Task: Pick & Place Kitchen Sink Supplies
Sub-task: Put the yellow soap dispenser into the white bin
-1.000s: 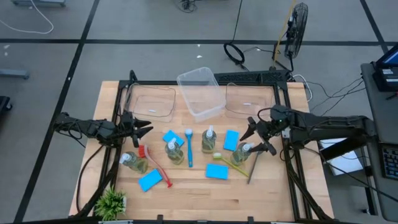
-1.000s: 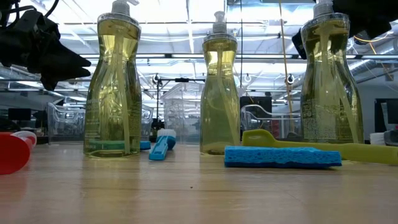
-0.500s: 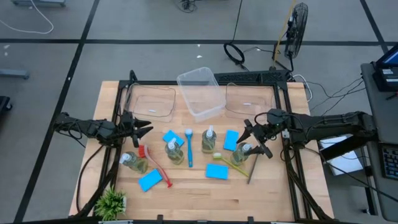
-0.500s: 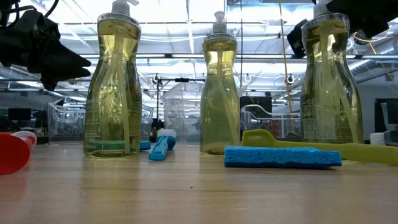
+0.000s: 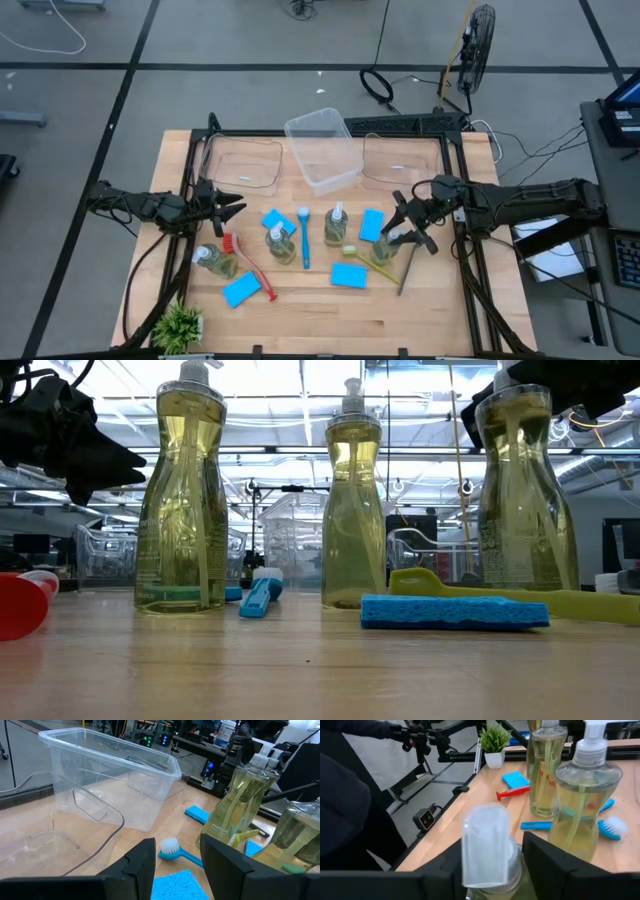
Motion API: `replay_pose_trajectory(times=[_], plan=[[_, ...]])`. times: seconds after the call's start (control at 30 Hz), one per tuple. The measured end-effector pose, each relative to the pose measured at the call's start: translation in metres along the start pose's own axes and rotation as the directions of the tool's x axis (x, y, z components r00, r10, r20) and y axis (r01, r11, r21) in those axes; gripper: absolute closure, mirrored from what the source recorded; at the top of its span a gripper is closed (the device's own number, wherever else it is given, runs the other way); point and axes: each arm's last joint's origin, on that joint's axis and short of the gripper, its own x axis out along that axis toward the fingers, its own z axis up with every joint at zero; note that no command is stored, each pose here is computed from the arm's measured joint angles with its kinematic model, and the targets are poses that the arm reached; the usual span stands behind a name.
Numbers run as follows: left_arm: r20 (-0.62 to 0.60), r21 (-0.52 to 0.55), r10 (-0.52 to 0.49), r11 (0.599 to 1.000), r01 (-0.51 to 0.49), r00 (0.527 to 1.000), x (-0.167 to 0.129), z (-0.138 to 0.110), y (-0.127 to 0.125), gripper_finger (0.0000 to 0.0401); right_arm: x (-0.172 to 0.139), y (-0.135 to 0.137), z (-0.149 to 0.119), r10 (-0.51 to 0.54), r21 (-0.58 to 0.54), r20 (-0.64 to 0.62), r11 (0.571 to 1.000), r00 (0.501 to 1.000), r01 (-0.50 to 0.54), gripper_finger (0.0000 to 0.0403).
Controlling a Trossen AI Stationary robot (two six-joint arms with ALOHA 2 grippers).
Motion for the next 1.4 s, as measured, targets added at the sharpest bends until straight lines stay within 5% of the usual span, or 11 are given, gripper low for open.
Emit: replay_pose_trajectory(times=[0.2,0.73,1.4], plan=[[0.001,-0.001,0.000,1.000,0.000,1.000,0.000,0.000,0.000,0.0244,-0.001,0.001,0.002,0.010,0.024,0.025,1.000,1.000,-0.011,0.0302],[0.010,-0.039,-0.004,0.999,0.005,1.000,0.000,0.001,0.000,0.0244,-0.006,0.001,0.007,-0.096,0.098,0.084,0.991,0.992,0.088,0.0302],[0.252,-0.184,-0.088,0.973,0.137,0.964,-0.004,0.028,-0.010,0.0244,-0.023,0.012,0.035,-0.037,0.060,0.356,0.998,0.934,0.017,0.0302]])
